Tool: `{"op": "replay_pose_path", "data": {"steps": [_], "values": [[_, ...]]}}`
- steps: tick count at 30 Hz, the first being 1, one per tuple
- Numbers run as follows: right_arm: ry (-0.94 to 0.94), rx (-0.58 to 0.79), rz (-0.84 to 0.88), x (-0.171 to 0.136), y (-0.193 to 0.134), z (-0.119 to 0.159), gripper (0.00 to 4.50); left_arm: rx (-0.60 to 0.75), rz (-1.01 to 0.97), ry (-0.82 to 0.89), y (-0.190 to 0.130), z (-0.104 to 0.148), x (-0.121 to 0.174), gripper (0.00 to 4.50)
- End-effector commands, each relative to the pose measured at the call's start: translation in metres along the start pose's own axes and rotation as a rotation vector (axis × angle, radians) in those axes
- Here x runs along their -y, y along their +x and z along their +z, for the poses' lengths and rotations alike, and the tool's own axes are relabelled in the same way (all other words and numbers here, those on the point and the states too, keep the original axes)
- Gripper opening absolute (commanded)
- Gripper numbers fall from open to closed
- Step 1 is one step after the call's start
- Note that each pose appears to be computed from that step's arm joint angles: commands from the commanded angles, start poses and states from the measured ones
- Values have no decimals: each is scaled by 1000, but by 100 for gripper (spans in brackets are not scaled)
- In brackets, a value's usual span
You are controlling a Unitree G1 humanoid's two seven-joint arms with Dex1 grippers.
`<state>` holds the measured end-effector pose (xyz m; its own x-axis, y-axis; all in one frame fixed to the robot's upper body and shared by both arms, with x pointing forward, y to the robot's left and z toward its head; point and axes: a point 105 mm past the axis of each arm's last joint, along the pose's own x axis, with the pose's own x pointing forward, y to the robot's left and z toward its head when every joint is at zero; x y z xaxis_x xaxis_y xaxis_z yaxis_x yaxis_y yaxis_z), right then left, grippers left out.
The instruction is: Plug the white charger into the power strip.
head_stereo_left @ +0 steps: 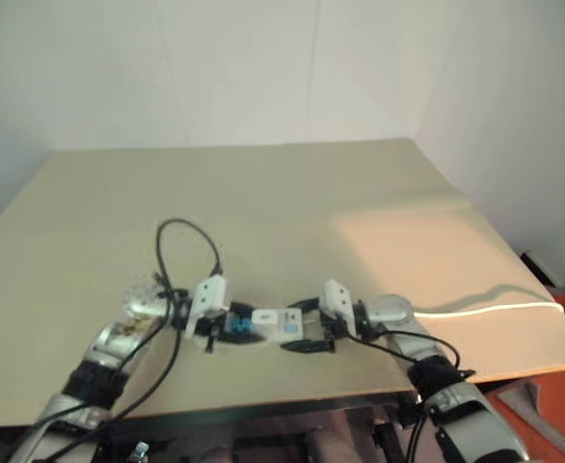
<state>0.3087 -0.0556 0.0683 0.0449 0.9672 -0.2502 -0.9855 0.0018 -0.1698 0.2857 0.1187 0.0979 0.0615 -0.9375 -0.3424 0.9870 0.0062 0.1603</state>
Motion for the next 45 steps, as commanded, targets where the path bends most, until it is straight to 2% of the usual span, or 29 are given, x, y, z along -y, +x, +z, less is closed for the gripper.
{"op": "replay_pose_path", "data": {"steps": [1, 5, 7, 9, 10, 11, 16, 19, 30, 35, 40, 45], "values": [[18, -50, 25, -5, -1, -11, 344, 7, -17, -15, -1, 0, 1, 320], [9, -48, 23, -4, 1, -10, 344, 43, -8, -13, -1, 7, -2, 449], [4, -41, 26, -3, 2, -9, 344, 67, -6, -9, -3, 16, -4, 449], [2, -39, 26, -2, 2, -9, 415, 87, 6, 6, -6, 25, -7, 450], [3, -37, 27, -2, 1, -8, 440, 98, 21, 19, -8, 30, -9, 450], [3, -36, 27, -1, 1, -7, 446, 105, 35, 35, -10, 34, -11, 450], [-29, -35, 1, 4, -10, 0, 446, 130, 93, 104, -28, 54, -14, 450], [-49, -32, -24, 5, -24, 8, 446, 102, 107, 128, -38, 57, -11, 450], [-99, -86, -205, 7, -102, 35, 446, 0, 155, 95, -74, 43, 1, 450], [-96, -111, -260, -3, -130, 44, 446, -57, 218, 88, -93, 33, 5, 450], [-61, -147, -327, -17, -162, 47, 446, -121, 292, 27, -127, 22, 24, 450], [-13, -184, -307, -33, -174, 44, 446, -156, 320, -7, -143, 19, 41, 450]]}}
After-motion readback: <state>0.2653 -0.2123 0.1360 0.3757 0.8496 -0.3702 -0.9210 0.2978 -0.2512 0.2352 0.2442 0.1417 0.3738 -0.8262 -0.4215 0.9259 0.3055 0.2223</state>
